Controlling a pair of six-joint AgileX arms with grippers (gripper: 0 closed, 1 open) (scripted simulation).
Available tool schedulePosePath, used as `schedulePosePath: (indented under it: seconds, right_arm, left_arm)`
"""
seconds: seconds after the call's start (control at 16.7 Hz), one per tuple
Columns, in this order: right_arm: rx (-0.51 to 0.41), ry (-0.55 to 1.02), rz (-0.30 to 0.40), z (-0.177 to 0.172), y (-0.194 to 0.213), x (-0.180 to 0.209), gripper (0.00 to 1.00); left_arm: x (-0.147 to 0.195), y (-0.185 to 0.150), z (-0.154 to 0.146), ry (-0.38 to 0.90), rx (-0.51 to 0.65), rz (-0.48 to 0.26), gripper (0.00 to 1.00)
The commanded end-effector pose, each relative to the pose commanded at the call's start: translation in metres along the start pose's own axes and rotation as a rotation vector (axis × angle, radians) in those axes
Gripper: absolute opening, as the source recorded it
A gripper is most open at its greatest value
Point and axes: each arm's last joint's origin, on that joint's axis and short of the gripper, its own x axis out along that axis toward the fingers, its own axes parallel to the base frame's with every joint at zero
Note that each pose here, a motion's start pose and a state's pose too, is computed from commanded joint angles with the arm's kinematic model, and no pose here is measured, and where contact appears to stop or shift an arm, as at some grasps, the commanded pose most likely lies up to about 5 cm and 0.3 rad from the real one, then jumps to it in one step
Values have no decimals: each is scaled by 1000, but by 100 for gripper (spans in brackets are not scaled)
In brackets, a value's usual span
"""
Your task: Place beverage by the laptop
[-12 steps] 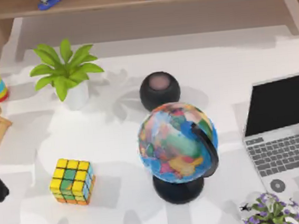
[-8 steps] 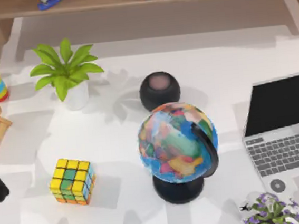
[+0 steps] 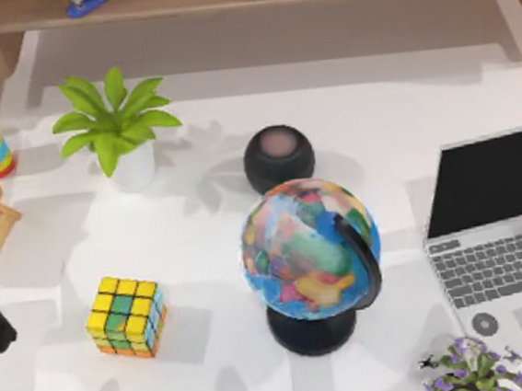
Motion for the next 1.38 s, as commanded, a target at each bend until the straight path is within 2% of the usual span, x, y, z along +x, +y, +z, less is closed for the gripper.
schedulePosePath:
  seconds: [0.36, 0.72, 1.14, 1.38]
  right_arm:
    - [5, 87, -2, -25, -27, 23, 100]
    - [21, 132, -2, -47, -45, 27, 100]
    - [23, 134, 0, -49, -46, 28, 100]
    - [19, 127, -2, -47, -49, 51, 100]
  left_arm:
    - [0, 0, 0, 0, 0, 0, 100]
    - [0, 0, 0, 0, 0, 0, 100]
    - [0, 0, 0, 0, 0, 0, 100]
    - [0, 0, 0, 0, 0, 0, 100]
